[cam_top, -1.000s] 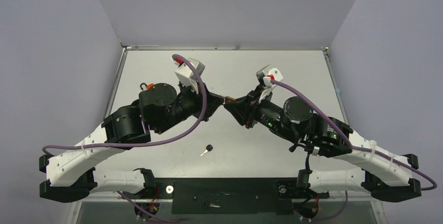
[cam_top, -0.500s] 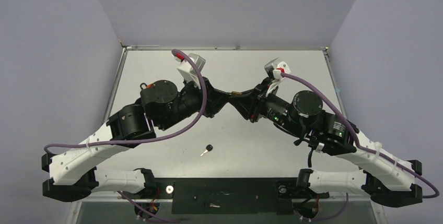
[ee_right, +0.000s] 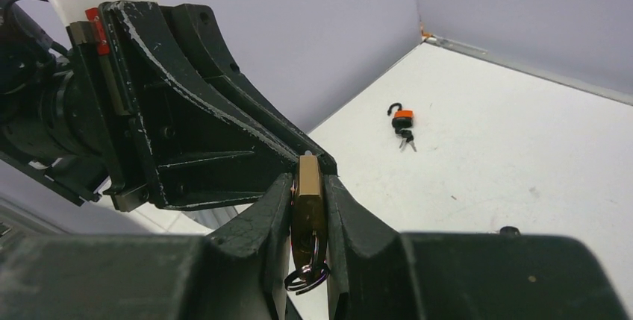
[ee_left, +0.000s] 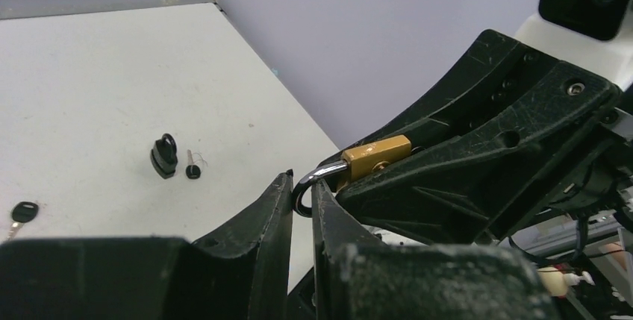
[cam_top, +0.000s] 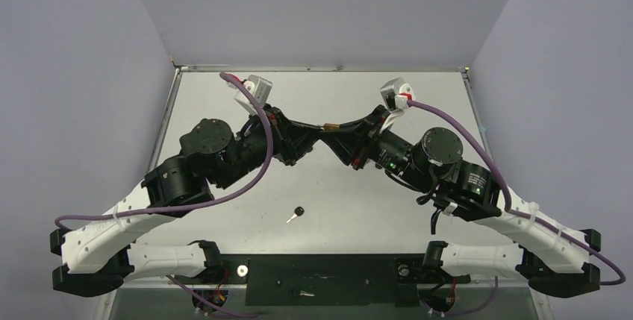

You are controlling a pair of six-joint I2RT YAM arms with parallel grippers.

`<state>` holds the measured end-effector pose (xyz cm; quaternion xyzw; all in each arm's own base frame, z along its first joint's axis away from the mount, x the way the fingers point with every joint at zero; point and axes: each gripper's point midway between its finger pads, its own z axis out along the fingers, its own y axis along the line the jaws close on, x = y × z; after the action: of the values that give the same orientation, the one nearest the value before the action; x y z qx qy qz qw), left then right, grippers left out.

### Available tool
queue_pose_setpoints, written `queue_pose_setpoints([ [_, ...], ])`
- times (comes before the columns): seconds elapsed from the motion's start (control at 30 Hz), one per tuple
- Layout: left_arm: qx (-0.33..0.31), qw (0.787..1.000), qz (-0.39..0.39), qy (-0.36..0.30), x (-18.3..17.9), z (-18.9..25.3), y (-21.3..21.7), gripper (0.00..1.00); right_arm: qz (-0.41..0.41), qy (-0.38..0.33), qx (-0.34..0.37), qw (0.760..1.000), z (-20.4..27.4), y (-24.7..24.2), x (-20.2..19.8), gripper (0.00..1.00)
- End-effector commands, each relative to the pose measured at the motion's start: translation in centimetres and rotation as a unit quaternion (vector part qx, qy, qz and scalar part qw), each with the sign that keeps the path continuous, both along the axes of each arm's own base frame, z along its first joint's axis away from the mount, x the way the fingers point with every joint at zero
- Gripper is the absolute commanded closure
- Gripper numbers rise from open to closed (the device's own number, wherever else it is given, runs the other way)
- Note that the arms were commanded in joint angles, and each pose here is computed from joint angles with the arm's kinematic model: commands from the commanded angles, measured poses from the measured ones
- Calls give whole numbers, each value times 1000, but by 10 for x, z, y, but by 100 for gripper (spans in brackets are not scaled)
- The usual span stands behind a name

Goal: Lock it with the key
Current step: Lock the lock.

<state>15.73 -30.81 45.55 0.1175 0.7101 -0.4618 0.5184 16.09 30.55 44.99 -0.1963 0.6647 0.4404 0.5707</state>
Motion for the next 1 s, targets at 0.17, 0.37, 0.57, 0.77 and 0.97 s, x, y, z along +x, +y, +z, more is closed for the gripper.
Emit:
queue_pose_setpoints([
  [0.17,-143,976,-161,3,-22,14,15,100,68,31,-41,996,-58,9,1,43],
  [0.37,-126,984,-129,9,2,-3,42,100,78,4,-13,997,-42,-16,9,24],
  [0.57,-147,979,-144,7,5,-1,56,100,194,-17,92,977,-26,-36,10,20],
  [0.77,-183,967,-178,1,-2,15,58,100,267,-16,179,947,-1,-26,-2,23],
  [0.97,-206,961,-183,3,1,25,59,100,279,-8,178,944,0,-11,-9,39],
])
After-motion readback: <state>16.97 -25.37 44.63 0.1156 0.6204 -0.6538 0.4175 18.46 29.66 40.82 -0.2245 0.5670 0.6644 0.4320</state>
